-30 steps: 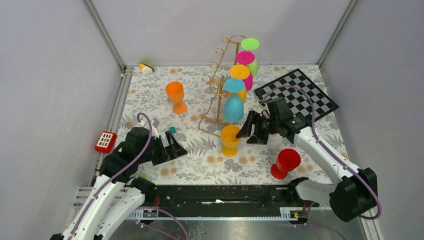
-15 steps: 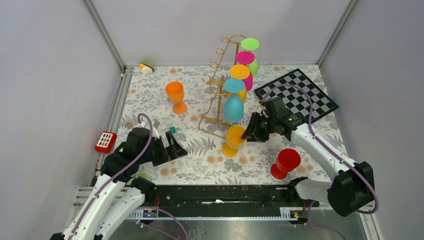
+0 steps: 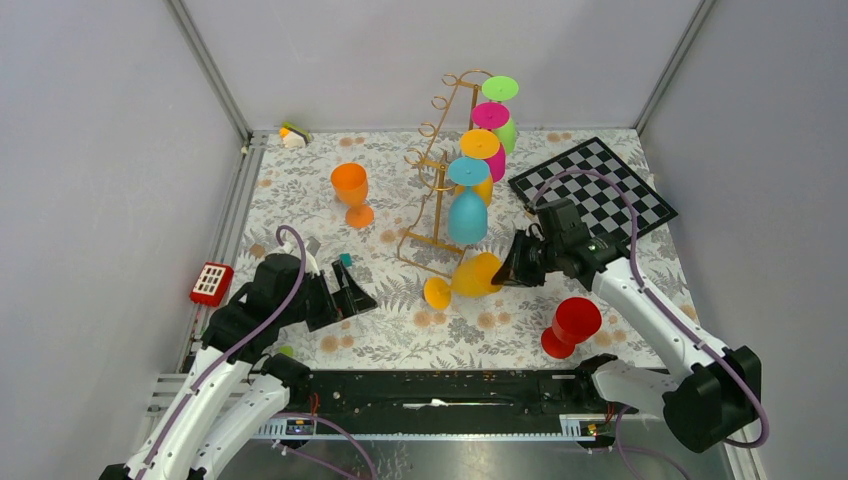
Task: Place the wine glass upside down on the wine glass rack
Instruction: Pick up the wine glass at the center of the board, then turn the wine glass upside down at the wine rack.
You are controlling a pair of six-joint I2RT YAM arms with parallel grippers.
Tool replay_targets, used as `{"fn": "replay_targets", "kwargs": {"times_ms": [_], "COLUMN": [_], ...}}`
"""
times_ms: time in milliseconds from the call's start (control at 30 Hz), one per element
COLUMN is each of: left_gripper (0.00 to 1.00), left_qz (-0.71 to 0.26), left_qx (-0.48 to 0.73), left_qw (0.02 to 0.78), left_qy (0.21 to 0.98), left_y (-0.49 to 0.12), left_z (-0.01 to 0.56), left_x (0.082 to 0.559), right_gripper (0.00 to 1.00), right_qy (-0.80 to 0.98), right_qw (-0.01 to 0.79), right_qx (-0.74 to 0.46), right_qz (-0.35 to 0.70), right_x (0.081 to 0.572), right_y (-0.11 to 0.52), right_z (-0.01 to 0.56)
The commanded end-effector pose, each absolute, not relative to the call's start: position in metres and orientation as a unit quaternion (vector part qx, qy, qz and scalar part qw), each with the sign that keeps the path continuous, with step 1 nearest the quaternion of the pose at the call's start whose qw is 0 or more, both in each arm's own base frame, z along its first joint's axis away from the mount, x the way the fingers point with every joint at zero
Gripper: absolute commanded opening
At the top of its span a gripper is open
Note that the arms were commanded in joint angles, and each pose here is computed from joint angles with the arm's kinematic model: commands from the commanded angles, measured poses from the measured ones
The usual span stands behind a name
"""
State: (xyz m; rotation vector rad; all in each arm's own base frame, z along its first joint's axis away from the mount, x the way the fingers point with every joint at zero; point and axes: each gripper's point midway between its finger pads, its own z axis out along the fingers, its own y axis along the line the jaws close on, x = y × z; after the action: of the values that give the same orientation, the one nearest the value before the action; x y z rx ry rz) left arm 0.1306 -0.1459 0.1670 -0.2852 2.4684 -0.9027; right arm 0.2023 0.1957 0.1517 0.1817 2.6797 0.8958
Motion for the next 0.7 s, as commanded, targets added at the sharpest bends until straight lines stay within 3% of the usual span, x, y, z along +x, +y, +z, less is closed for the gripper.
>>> {"fn": "replay_targets", "kwargs": {"times_ms": [0, 400, 667], "left_gripper": [0.99, 0.99, 0.95], "left_qz": [-0.355, -0.368, -0.432], "left_qx": [-0.099, -0.088, -0.078], "left_qw": [0.262, 0.249, 0.223], "left_qy": [0.892, 0.892, 0.870], "left_y": [-0.153, -0.159, -0.184], "left_z": [0.180, 0.183, 0.183], "left_x": [0.137, 0.134, 0.137], "right_gripper": [0.00, 0.00, 0.00], "right_qy": [0.937, 0.921, 0.927], "right_qw": [0.160, 0.149, 0.127], "right_qx": [0.041, 0.016, 0.005], "right_qz": [0.309, 0.359, 0.353], "right_x": [0.191, 0.158, 0.142], "right_y": [0.190, 0.192, 0.186], "right_z": [0.160, 0.165, 0.158]}}
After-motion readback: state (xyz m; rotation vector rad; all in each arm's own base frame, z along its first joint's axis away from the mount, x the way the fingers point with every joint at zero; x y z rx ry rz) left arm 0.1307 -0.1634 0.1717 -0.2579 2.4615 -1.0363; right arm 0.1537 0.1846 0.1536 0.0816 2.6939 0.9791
